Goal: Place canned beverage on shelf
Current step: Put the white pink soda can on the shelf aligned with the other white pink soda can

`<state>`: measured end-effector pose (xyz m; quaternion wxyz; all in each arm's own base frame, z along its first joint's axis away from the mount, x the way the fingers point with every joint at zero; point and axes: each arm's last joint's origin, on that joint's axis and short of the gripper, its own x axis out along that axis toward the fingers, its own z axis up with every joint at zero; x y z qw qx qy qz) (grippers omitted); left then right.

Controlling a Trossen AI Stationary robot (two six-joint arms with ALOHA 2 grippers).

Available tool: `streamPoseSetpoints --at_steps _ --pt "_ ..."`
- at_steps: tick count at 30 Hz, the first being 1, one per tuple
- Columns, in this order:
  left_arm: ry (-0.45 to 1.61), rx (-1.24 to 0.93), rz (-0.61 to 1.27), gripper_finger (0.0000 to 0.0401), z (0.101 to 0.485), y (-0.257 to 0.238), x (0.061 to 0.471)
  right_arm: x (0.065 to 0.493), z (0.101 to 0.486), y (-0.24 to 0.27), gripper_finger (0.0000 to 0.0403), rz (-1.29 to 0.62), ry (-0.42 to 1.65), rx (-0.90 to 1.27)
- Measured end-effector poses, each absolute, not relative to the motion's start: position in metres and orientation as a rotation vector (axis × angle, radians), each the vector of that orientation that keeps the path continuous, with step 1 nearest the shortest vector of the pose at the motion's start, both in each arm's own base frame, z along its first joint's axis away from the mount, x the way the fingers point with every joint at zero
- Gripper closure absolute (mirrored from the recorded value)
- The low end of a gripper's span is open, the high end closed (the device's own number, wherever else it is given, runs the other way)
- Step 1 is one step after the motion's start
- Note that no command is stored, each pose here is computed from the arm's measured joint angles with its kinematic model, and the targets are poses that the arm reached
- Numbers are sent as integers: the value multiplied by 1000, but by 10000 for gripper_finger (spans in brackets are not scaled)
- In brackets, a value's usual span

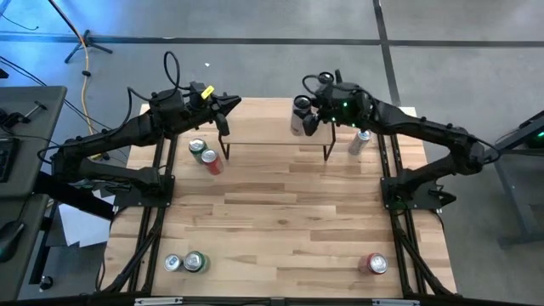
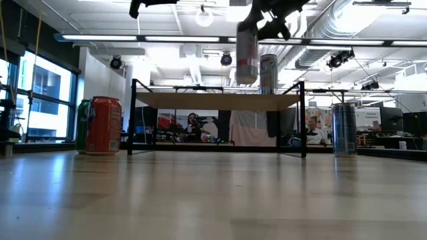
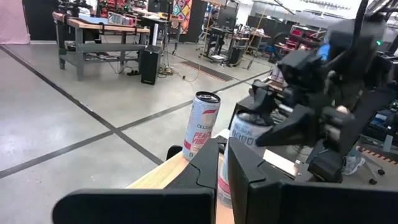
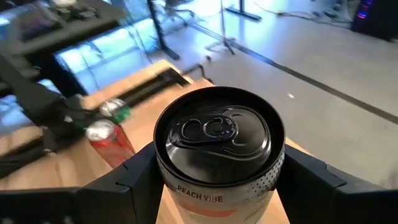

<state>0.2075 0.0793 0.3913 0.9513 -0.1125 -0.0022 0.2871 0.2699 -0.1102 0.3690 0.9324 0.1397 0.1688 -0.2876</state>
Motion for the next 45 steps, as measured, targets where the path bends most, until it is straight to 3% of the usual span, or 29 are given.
streamPoseSetpoints --at_steps 10,17,37,45 --pt "11 -228 585 401 390 79 207 271 358 -91 164 -1040 305 343" --pt "14 -229 586 401 390 79 207 264 353 -89 164 -1231 245 395" --pt "14 -228 586 401 390 79 207 263 338 -114 163 -1294 332 413" --pt "13 -231 586 401 390 79 207 264 337 -114 115 -1295 337 408"
